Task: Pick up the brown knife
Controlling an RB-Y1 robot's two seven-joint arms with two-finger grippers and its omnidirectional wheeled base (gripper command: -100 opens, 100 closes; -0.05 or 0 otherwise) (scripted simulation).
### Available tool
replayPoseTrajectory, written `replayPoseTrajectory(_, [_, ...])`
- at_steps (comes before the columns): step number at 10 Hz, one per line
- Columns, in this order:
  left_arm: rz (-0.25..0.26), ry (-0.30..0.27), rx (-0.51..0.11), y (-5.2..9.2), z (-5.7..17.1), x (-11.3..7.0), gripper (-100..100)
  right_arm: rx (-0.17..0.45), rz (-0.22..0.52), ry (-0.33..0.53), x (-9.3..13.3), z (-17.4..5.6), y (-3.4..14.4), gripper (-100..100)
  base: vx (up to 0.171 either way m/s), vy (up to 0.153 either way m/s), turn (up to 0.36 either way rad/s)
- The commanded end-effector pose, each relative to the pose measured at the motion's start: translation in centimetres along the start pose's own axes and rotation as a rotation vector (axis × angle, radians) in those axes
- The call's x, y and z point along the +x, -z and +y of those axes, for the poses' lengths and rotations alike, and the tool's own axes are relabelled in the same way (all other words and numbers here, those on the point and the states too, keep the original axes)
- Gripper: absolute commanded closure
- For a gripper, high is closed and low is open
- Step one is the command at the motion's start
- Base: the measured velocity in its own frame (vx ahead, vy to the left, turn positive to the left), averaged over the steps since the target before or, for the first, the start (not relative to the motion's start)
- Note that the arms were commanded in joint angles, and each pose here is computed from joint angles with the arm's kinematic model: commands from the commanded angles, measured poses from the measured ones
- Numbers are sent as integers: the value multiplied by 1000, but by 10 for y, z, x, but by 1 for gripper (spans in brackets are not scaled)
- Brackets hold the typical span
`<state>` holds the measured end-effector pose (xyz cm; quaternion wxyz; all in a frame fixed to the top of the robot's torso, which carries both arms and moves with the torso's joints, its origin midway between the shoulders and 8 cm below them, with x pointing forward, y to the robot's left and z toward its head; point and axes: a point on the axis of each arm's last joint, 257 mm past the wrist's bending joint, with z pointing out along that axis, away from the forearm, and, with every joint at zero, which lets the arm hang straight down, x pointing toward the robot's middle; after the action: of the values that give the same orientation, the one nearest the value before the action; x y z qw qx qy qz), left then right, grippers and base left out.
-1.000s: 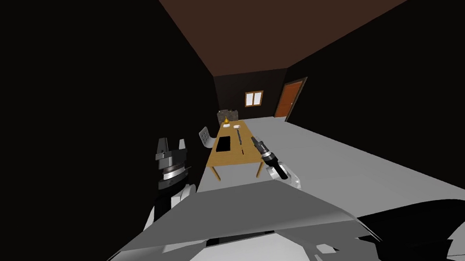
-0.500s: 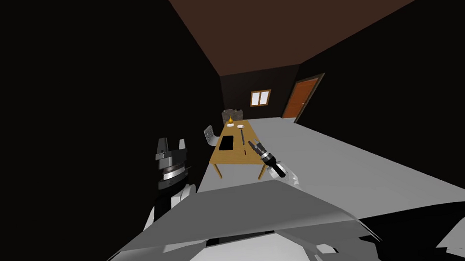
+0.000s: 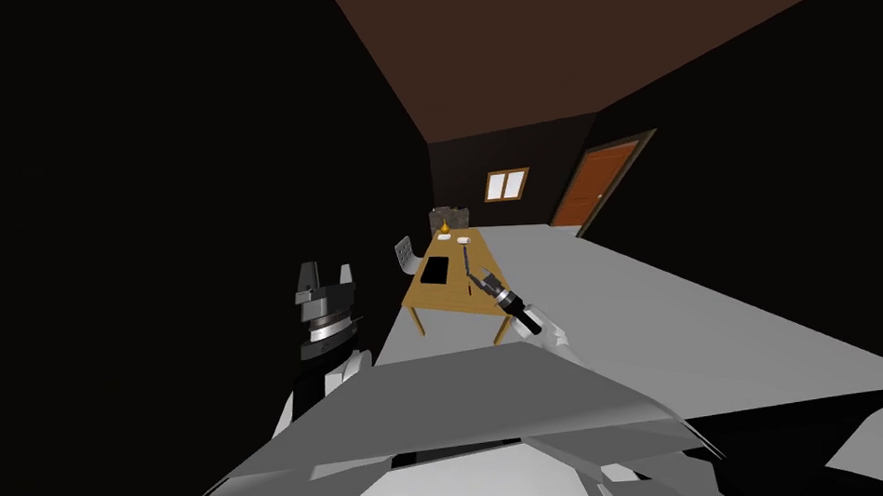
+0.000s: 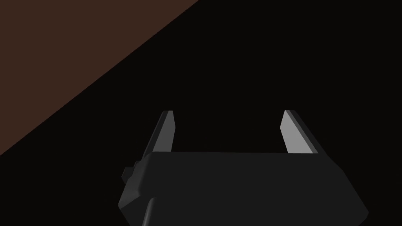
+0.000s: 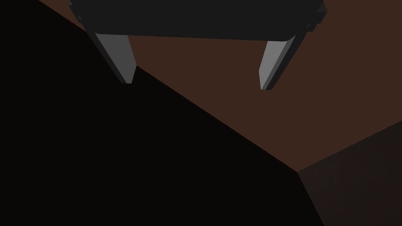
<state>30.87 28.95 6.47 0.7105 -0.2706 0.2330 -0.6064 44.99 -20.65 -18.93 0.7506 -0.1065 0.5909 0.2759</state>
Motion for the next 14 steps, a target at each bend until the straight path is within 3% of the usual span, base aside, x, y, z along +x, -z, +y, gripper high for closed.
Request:
replayPoseTrajectory(1, [0, 0, 0, 0, 0, 0, 0, -31, 49, 98, 14, -3, -2, -100, -5, -19, 342])
replayPoseTrajectory(2, [0, 0, 0, 0, 0, 0, 0, -17, 78, 96, 26, -10, 4, -100, -8, -34, 166])
replayPoseTrajectory(3, [0, 0, 0, 0, 0, 0, 0, -42, 127, 180, 40, -16, 7, -100, -16, -34, 278])
replayPoseTrajectory(5, [0, 0, 0, 0, 0, 0, 0, -42, 150, 189, 48, -18, 11, -100, -7, -32, 67])
replayPoseTrajectory(6, [0, 0, 0, 0, 0, 0, 0, -75, 199, 276, 60, -23, 14, -100, -12, -29, 286])
replayPoseTrajectory(7, [0, 0, 0, 0, 0, 0, 0, -71, 223, 281, 69, -27, 19, -100, -11, -38, 212])
replayPoseTrajectory(12, [0, 0, 0, 0, 0, 0, 0, -181, 399, 524, 113, -53, 45, -100, -13, -42, 268])
replayPoseTrajectory(14, [0, 0, 0, 0, 0, 0, 0, -187, 450, 538, 129, -58, 58, -100, -4, -30, 87])
